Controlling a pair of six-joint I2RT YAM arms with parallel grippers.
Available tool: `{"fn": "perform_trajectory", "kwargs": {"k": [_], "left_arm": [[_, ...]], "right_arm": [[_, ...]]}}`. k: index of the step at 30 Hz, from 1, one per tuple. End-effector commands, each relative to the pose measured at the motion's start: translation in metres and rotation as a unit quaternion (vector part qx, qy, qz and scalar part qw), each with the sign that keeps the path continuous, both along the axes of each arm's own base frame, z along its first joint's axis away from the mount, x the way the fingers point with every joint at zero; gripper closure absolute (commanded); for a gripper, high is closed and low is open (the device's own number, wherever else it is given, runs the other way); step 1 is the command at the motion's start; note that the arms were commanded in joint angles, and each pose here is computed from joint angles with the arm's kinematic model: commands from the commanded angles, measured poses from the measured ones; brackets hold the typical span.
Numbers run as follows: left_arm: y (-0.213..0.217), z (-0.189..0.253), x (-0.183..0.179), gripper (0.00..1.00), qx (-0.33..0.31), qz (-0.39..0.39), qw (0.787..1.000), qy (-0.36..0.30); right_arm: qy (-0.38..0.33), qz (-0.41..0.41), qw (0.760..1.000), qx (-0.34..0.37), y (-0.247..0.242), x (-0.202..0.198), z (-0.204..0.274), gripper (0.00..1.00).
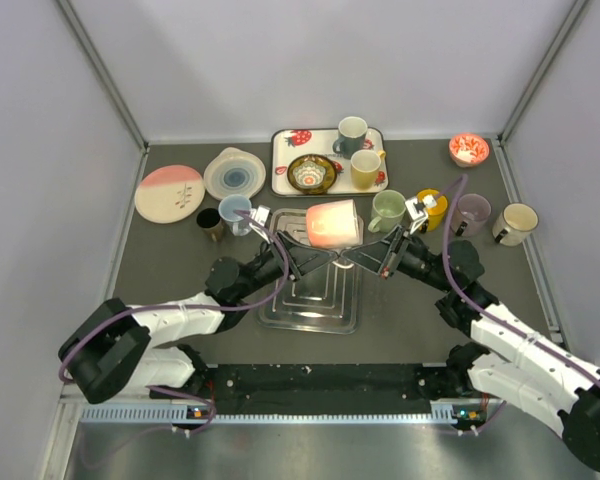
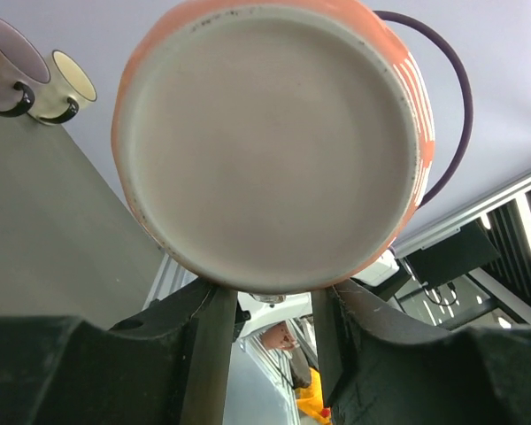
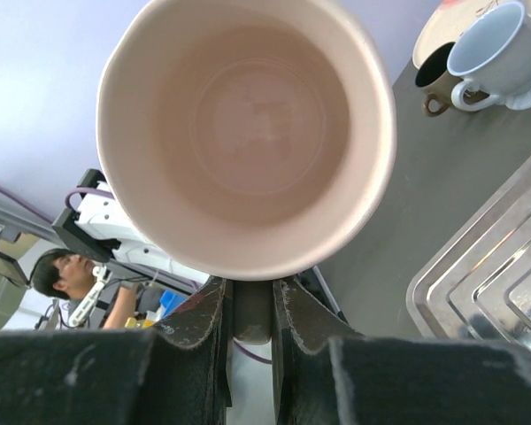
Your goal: Turn the mug right side up
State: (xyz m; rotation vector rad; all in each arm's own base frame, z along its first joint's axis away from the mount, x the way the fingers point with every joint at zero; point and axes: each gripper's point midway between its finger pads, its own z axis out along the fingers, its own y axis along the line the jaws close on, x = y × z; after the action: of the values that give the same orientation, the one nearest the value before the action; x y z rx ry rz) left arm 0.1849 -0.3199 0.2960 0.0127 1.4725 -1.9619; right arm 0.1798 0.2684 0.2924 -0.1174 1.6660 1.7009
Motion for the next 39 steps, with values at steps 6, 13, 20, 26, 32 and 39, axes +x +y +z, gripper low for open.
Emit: {"fn": "perform_trajectory", "kwargs": {"k": [6,13,20,26,32,39], "left_arm": [[0.011,0.068,-0.011,0.78,-0.08,-0.002,0.992,-0.094],[0.009,0.066,-0.01,1.0,-0.062,0.0,0.994,-0.09],[0.012,0.054,0.002,1.0,0.013,0.057,0.992,-0.111],[0.023,0.045,0.007,1.0,0.058,0.104,0.985,-0.128],[0.035,0.028,0.017,1.0,0.11,0.147,0.975,-0.124],[0.067,-0.007,0.042,1.0,0.268,0.24,0.923,-0.137]], "right_arm": [[-0.063,0.069,0.996,-0.006,0.006,-0.03,0.021,1.0],[-0.061,0.075,0.995,-0.024,0.007,-0.032,0.016,1.0],[-0.066,0.061,0.994,-0.056,0.003,-0.03,0.012,0.78],[-0.071,0.059,0.994,-0.059,0.002,-0.031,0.017,0.63],[-0.068,0.058,0.994,-0.069,0.001,-0.031,0.016,0.54],[-0.069,0.015,0.988,-0.135,-0.015,-0.027,-0.003,0.48]]}}
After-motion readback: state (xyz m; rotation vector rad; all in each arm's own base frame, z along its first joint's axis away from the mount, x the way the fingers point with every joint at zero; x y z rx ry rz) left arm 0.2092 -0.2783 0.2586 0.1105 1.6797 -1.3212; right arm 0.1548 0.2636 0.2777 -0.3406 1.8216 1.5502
